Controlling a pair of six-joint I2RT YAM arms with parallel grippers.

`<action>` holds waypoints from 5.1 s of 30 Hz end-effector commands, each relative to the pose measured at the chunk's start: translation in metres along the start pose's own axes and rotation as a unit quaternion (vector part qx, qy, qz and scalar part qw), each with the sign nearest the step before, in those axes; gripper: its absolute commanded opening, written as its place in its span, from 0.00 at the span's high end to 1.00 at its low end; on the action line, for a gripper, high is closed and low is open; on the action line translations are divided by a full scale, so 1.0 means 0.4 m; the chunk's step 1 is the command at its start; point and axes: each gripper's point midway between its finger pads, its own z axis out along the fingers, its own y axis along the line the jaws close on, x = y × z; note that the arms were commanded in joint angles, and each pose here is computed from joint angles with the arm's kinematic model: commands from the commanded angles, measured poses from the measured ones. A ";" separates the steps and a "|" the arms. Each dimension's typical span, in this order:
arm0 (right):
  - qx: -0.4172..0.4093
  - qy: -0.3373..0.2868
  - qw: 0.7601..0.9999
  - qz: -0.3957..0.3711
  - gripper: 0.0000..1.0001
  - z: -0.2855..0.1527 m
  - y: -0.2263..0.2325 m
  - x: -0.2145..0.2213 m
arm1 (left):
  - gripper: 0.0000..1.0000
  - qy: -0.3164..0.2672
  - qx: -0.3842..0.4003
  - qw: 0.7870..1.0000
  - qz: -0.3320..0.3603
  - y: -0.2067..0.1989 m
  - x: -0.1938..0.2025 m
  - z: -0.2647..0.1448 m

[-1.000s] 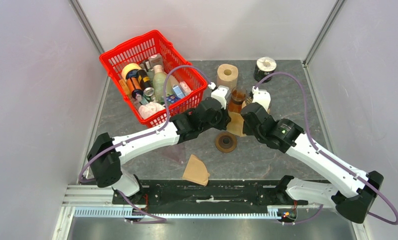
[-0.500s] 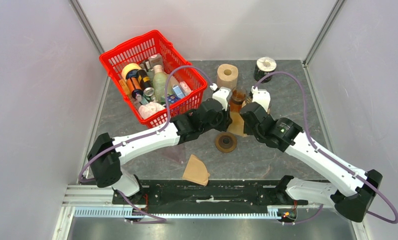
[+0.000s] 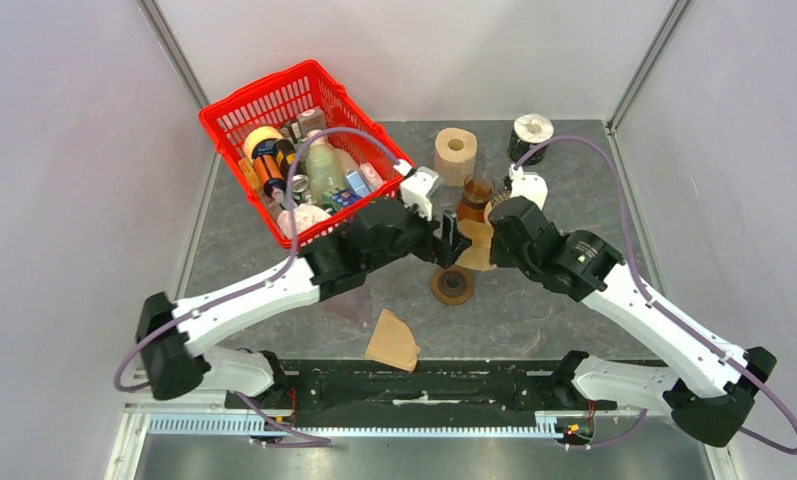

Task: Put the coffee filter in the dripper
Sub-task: Place the coffee filter in the coffee dripper.

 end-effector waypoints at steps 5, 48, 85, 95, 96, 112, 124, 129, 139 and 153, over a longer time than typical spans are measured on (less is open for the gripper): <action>0.024 -0.050 0.995 0.077 1.00 -0.061 -0.042 -0.120 | 0.13 -0.134 0.034 0.990 0.030 -0.025 -0.164 -0.124; 0.094 0.082 0.981 0.148 0.53 0.084 -0.264 -0.175 | 0.08 -0.125 -0.099 0.986 -0.037 0.264 -0.096 -0.089; 0.021 0.198 0.975 0.101 0.78 0.247 -0.192 -0.141 | 0.07 -0.128 -0.128 0.983 -0.032 0.290 -0.094 -0.100; 0.016 0.217 0.971 0.095 0.79 0.296 -0.187 -0.120 | 0.07 -0.126 -0.131 0.983 -0.032 0.294 -0.091 -0.096; 0.017 0.219 0.971 0.096 0.79 0.299 -0.188 -0.117 | 0.07 -0.125 -0.132 0.983 -0.032 0.294 -0.089 -0.094; 0.049 0.240 0.966 0.077 0.81 0.322 -0.216 -0.078 | 0.07 -0.124 -0.132 0.983 -0.032 0.295 -0.088 -0.094; 0.044 0.251 0.965 0.061 0.81 0.330 -0.201 -0.059 | 0.07 -0.123 -0.132 0.983 -0.031 0.295 -0.087 -0.093; 0.042 0.253 0.965 0.060 0.74 0.328 -0.197 -0.059 | 0.07 -0.123 -0.132 0.983 -0.030 0.295 -0.086 -0.094; 0.039 0.248 0.966 0.057 0.63 0.315 -0.190 -0.066 | 0.07 -0.124 -0.133 0.983 -0.030 0.296 -0.088 -0.094; 0.039 0.249 0.966 0.055 0.51 0.315 -0.186 -0.068 | 0.07 -0.124 -0.134 0.983 -0.028 0.298 -0.089 -0.093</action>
